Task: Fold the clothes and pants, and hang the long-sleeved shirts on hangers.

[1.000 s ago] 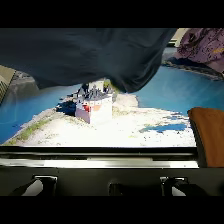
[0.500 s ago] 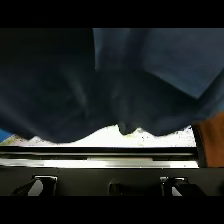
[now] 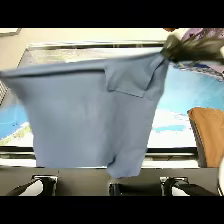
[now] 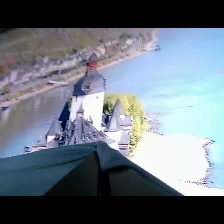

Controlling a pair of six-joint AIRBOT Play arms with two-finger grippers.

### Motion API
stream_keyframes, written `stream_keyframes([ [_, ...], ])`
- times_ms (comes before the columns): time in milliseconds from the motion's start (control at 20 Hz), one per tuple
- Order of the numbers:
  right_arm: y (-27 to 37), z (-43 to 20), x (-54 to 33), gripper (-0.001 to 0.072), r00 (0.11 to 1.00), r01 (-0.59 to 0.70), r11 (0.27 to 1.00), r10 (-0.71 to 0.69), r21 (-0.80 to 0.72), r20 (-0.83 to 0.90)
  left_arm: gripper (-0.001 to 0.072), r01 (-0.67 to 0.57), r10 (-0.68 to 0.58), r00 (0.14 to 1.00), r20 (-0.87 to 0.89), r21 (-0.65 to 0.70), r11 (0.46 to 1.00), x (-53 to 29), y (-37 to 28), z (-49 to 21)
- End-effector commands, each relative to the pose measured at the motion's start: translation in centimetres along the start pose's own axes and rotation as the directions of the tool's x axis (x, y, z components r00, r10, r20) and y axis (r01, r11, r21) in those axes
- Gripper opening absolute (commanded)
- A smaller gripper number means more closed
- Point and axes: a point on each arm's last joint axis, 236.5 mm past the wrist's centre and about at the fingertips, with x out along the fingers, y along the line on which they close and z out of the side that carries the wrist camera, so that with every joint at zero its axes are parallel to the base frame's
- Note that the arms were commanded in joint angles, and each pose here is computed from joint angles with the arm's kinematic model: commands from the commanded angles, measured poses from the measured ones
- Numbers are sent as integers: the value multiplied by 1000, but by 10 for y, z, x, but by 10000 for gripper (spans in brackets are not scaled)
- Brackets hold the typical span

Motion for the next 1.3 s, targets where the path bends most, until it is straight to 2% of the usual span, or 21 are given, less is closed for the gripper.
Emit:
stream_keyframes([
  [0,-70,-38,116,29,991,82,990,-70,112,-110,17,6,-12,987,-162,-35,999,134,12,-73],
  [200,-113,-72,204,29,986,120,979,-99,165,-135,17,-4,-2,983,-183,-30,1000,224,12,-104],
  [350,-134,-97,230,29,976,154,972,-123,175,-180,17,1,-8,972,-233,-32,1000,253,8,-127],
  [600,-146,-119,221,29,945,212,972,-177,105,-275,17,21,-31,939,-342,-33,999,247,1,-154],
  [900,-165,-163,199,29,849,298,954,-255,22,-463,16,54,-72,834,-547,-49,997,219,-9,-200],
  [1050,-168,-170,193,30,827,313,950,-270,5,-493,17,62,-83,793,-604,-55,997,209,-11,-214],
  [1250,-170,-170,194,30,827,315,949,-274,1,-491,17,63,-85,785,-614,-57,996,208,-11,-216],
])
